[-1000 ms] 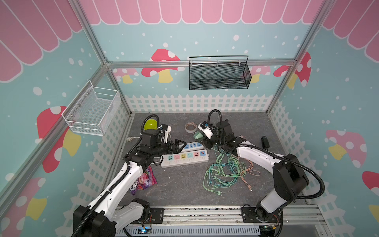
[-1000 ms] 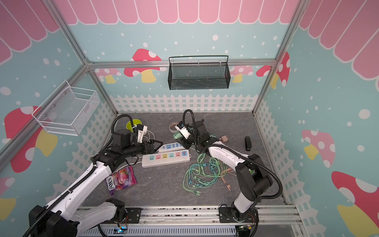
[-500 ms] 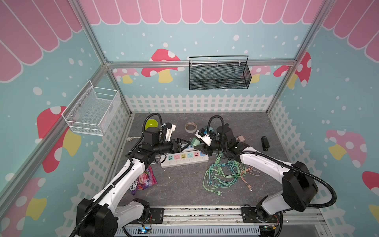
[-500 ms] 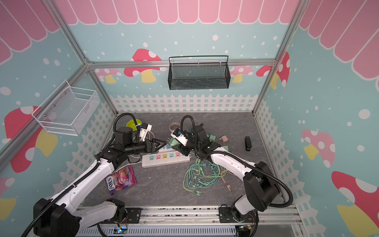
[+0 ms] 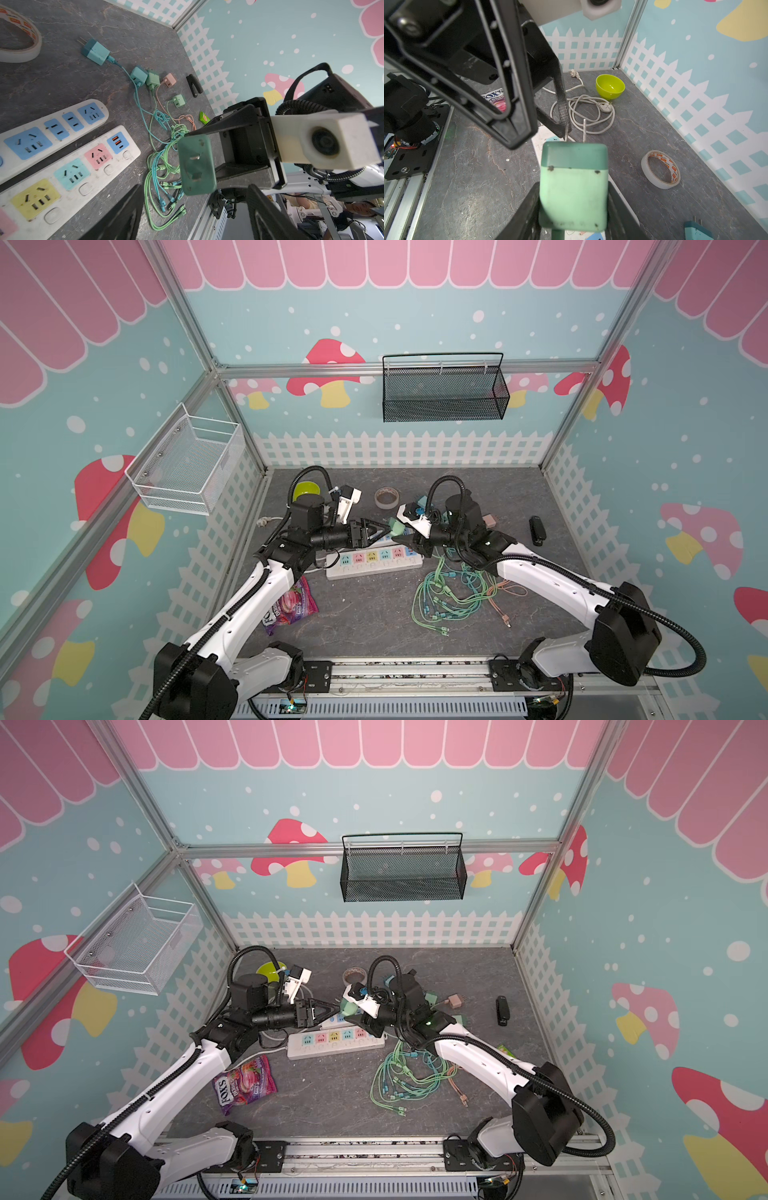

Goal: Insert plugs into power strip
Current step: Pick up the plug from the top-center of the table.

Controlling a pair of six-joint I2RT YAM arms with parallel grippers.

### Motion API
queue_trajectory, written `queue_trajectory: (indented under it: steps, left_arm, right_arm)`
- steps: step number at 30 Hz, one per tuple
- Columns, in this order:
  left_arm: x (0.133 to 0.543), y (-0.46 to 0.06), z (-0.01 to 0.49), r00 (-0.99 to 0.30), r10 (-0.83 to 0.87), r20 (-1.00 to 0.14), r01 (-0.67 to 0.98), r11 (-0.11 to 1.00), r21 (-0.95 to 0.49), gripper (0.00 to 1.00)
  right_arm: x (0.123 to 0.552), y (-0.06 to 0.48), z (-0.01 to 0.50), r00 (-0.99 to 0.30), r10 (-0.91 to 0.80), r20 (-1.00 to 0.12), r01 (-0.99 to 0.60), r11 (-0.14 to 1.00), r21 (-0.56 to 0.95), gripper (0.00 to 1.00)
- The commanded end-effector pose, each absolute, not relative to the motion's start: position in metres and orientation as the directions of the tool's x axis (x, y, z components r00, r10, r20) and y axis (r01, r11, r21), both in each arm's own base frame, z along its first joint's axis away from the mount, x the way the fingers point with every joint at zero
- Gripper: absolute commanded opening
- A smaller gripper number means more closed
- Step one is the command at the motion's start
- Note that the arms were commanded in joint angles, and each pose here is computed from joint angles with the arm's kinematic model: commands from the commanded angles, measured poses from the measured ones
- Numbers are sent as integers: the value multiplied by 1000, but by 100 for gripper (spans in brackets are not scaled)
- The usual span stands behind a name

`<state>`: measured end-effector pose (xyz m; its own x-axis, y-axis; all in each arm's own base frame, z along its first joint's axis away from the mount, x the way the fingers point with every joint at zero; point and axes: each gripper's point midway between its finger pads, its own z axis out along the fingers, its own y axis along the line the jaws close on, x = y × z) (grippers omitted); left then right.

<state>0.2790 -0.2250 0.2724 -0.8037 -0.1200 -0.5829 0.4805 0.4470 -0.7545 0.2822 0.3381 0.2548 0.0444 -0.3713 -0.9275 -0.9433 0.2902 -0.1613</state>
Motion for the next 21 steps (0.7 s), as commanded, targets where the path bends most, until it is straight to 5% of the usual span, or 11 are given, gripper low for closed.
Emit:
queue_trajectory:
  steps: [1, 21]
  left_arm:
    - [275, -234, 294, -790, -106, -604, 526, 389, -756, 75]
    - [276, -247, 285, -830, -71, -553, 493, 371, -787, 36]
  right_arm:
    - [271, 339, 263, 105, -369, -924, -945, 251, -208, 38]
    - [261, 339, 270, 152, -376, -914, -935, 246, -257, 38]
